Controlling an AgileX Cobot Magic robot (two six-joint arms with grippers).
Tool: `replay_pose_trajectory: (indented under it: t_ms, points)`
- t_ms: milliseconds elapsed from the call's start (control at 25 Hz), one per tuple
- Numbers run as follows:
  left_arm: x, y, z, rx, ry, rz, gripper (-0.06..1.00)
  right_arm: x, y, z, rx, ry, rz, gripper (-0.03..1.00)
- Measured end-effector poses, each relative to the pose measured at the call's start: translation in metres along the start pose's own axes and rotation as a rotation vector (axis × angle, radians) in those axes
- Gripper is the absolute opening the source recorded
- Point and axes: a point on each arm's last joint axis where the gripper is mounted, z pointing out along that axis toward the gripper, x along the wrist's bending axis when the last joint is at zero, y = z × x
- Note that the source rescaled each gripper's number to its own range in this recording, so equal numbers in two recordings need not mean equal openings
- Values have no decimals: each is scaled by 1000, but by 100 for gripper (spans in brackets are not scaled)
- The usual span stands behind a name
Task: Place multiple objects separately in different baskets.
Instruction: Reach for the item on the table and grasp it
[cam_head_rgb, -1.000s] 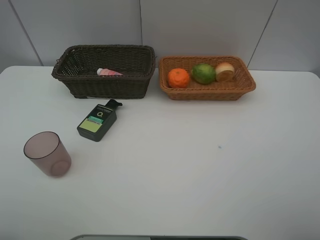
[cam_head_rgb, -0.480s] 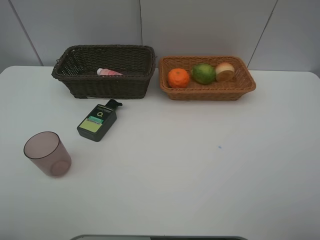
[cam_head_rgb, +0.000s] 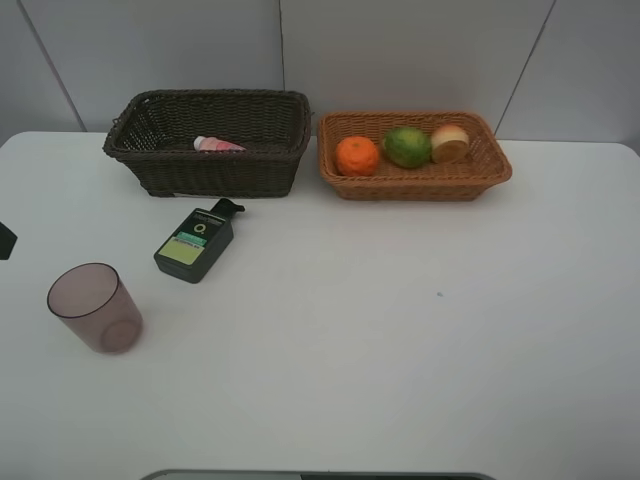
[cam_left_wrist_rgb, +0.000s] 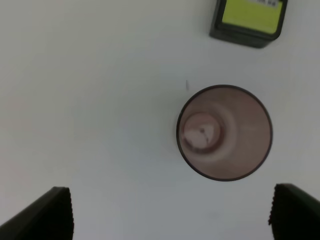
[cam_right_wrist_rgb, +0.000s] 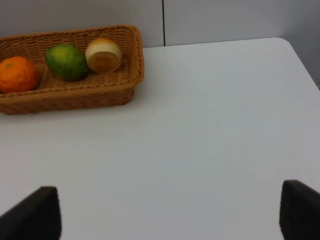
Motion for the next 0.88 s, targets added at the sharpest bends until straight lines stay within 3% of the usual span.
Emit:
replay_pose_trajectory:
  t_ms: [160, 240, 560, 880]
  points:
    - [4, 18, 40, 177, -18, -5, 100, 0, 0, 0, 0, 0, 0, 93]
    - [6, 23, 54, 207, -21, -1, 100, 0, 0, 0, 0, 0, 0, 93]
    - [1, 34, 89, 246, -5, 111, 100, 0, 0, 0, 0, 0, 0, 93]
    - [-2, 38, 114, 256, -4, 135, 100, 0, 0, 0, 0, 0, 0, 93]
